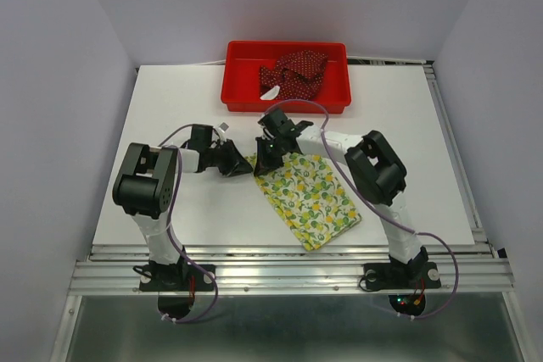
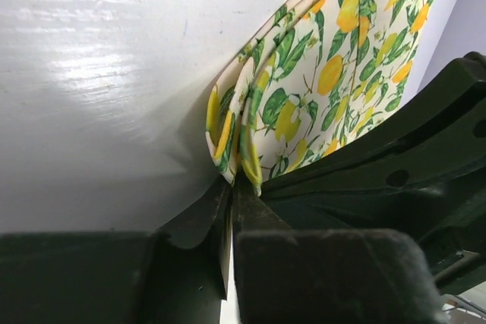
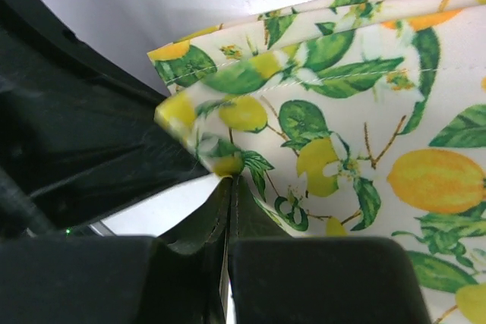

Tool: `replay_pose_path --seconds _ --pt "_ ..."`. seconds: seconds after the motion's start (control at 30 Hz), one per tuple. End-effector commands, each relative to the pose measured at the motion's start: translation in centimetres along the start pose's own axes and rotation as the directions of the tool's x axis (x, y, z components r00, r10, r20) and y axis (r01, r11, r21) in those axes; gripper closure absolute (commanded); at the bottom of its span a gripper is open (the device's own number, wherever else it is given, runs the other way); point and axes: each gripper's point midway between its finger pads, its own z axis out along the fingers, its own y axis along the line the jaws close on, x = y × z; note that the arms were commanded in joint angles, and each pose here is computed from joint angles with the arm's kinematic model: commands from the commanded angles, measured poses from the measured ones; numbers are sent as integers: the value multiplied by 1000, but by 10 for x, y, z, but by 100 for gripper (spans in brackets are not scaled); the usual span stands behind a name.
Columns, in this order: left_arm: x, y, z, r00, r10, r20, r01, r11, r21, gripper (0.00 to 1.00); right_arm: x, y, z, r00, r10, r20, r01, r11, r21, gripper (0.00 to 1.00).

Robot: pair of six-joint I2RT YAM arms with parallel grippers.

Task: Fold and stack the skirts
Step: Fold the skirt

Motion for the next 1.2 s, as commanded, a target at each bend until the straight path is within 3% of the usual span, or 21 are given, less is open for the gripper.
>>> replay_pose_path --seconds 0.0,0.13,0.43,0.7,0.77,0.87,1.17 --pt "-12 -8 -9 997 70 14 -70 998 2 70 -3 -9 15 999 45 -17 -45 999 -26 99" --pt "-14 -7 -27 991 133 0 -133 990 -34 56 -7 -22 25 995 89 -36 -90 996 -25 99" --pt "-23 -8 -40 992 125 14 -124 991 -47 55 -52 -15 17 987 157 34 -153 983 -97 99" --pt "-50 -9 -36 989 120 88 -117 992 -41 49 -54 -4 13 984 172 39 -164 975 -149 99" --pt "-50 -8 -32 991 108 82 -106 994 -29 54 -58 -2 11 983 174 56 -164 975 -153 99" --pt "-46 -6 -28 993 104 61 -104 995 -4 73 -69 1 4 979 183 84 -167 971 -170 99" --pt "-19 -16 -27 992 129 4 -129 988 84 91 -88 15 -10 974 185 135 -153 964 -216 99"
